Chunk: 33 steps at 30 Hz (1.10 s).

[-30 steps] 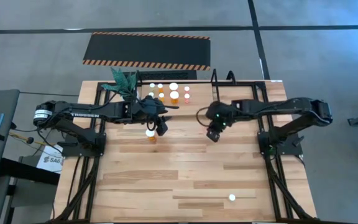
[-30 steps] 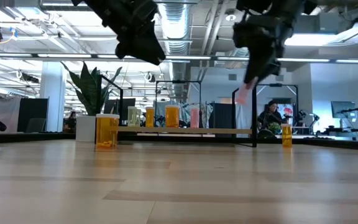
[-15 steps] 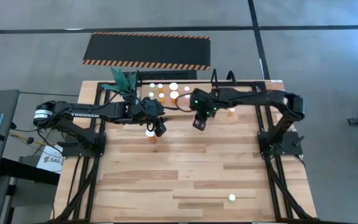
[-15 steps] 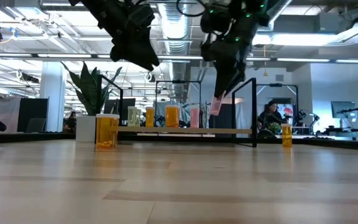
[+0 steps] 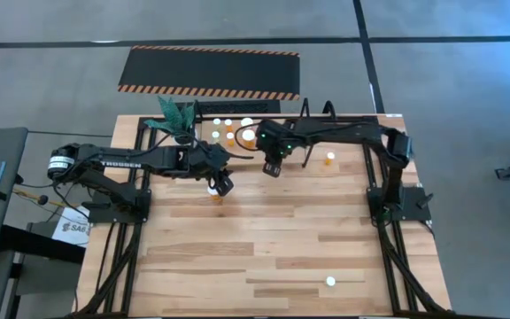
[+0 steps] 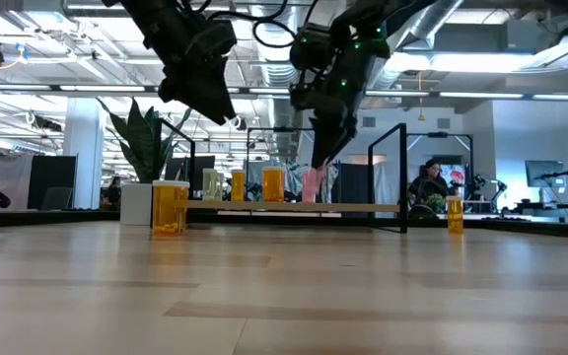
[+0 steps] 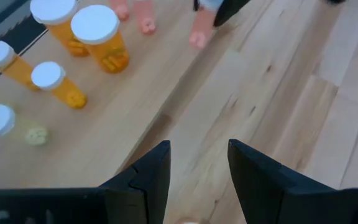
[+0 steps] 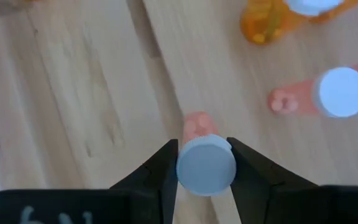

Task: Pick and place medicine bottles onto shelf by color
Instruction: Put the pink pill bottle on the shelf aligned with the other pink pill bottle

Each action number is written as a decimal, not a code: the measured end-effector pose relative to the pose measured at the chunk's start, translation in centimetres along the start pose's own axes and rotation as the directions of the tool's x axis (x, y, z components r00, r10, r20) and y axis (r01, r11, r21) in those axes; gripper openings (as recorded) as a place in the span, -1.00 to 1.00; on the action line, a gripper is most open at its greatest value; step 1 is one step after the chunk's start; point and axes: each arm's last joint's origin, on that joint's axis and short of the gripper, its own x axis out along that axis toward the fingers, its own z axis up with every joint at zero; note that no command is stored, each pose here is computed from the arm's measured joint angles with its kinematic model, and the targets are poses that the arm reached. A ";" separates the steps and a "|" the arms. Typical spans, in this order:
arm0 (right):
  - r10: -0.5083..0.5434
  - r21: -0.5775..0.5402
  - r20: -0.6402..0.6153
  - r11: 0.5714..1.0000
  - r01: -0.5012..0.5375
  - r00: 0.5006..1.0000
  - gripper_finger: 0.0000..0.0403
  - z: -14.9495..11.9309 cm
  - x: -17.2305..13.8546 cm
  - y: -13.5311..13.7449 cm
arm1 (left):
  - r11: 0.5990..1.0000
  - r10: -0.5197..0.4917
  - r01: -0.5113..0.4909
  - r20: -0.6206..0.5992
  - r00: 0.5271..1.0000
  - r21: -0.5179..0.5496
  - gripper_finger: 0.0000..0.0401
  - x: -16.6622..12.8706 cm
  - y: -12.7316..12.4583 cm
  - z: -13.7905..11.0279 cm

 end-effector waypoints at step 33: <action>-0.027 -0.417 0.039 0.908 0.041 0.999 -0.30 0.2 0.8 -1.7 | 1.000 -0.014 0.014 0.003 1.000 0.000 -0.27 -0.3 -0.8 -0.3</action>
